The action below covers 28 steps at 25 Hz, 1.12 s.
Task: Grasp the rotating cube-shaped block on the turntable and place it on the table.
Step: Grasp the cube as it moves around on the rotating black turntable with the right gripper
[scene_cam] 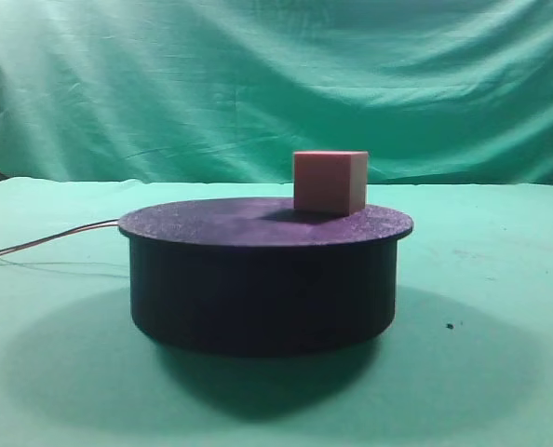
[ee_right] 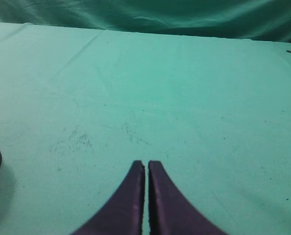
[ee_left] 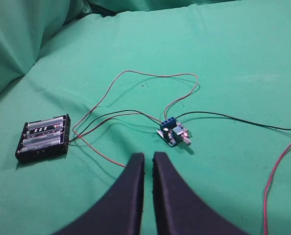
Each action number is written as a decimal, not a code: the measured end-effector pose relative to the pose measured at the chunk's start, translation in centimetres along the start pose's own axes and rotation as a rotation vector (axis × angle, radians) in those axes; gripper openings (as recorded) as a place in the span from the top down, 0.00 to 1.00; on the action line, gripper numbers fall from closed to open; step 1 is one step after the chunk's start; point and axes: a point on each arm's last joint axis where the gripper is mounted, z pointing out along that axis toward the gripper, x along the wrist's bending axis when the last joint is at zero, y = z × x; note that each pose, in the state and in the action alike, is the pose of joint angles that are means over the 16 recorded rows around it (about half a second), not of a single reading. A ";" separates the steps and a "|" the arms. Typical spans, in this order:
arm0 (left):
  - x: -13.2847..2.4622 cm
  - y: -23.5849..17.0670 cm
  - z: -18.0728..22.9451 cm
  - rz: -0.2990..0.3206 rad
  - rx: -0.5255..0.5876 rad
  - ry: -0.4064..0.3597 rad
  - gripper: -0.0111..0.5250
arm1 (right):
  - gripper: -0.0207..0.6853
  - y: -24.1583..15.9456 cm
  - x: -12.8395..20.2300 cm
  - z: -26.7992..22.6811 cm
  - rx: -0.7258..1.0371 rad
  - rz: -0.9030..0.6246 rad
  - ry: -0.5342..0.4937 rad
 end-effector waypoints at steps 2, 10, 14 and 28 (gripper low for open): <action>0.0 0.0 0.0 0.000 0.000 0.000 0.98 | 0.97 0.0 0.0 0.0 0.000 0.000 0.000; 0.0 0.0 0.0 0.000 0.000 0.000 0.98 | 0.97 0.0 0.0 0.0 -0.003 0.002 0.000; 0.0 0.0 0.0 0.000 0.000 0.000 0.98 | 0.97 0.5 0.0 0.0 -0.056 0.039 0.005; 0.0 0.0 0.0 0.000 0.000 0.000 0.98 | 0.97 6.8 0.0 -0.9 -0.236 0.219 0.033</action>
